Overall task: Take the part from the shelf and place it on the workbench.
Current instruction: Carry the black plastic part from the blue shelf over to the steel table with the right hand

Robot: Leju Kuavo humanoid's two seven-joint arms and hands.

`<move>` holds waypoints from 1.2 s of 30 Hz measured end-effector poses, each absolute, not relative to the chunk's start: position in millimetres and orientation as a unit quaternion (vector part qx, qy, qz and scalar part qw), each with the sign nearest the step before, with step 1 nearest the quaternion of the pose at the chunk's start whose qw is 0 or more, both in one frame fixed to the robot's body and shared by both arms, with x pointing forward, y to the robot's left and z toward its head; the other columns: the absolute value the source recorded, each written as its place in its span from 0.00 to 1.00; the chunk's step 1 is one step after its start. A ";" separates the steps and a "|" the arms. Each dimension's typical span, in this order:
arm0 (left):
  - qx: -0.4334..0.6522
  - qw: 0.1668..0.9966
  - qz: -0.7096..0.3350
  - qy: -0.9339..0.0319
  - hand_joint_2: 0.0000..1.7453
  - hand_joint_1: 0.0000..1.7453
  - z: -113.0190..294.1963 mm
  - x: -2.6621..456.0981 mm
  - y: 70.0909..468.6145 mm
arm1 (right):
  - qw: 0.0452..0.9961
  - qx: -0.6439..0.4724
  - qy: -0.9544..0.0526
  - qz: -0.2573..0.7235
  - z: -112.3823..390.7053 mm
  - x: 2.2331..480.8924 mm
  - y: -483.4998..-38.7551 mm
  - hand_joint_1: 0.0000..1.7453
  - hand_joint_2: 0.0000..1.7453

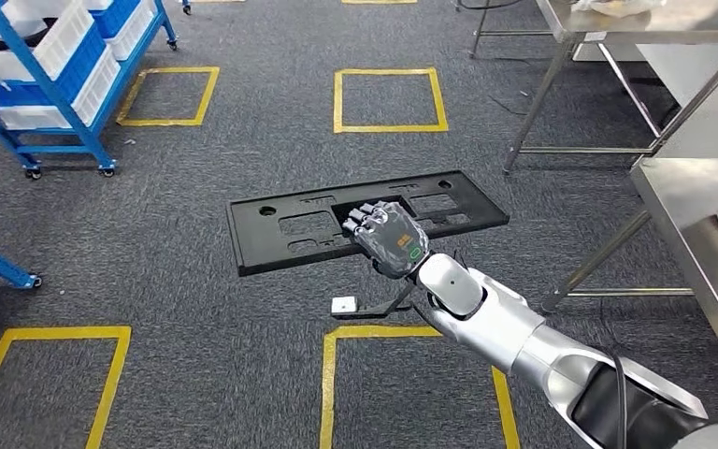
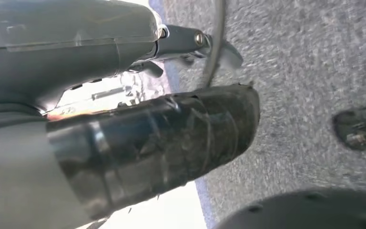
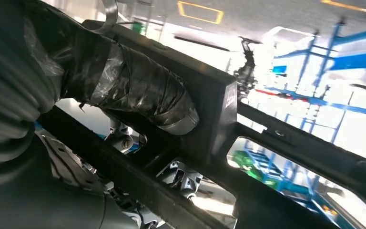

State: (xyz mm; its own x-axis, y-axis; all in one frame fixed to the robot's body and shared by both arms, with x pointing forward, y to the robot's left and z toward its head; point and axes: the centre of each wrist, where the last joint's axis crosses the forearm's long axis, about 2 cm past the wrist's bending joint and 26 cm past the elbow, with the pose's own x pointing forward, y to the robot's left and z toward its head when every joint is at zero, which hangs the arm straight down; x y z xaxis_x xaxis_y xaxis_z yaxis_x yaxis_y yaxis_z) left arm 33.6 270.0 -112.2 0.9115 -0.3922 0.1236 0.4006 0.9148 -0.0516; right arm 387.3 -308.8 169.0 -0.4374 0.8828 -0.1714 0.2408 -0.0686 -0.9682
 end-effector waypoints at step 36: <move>-0.048 0.977 -0.199 -0.060 0.00 0.00 -112.4 30.9 267.5 | 0.285 -0.458 -0.615 0.575 175.6 393.1 -314.1 1.00 1.00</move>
State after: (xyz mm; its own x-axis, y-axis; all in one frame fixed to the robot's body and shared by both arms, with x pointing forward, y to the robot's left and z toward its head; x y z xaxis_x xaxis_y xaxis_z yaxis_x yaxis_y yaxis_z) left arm 30.9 267.5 -112.4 0.9138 -0.3830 0.1355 0.3945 0.9162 -0.0706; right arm 393.1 -314.1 175.6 -0.4171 0.8916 -0.1764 0.2348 -0.0817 -0.9686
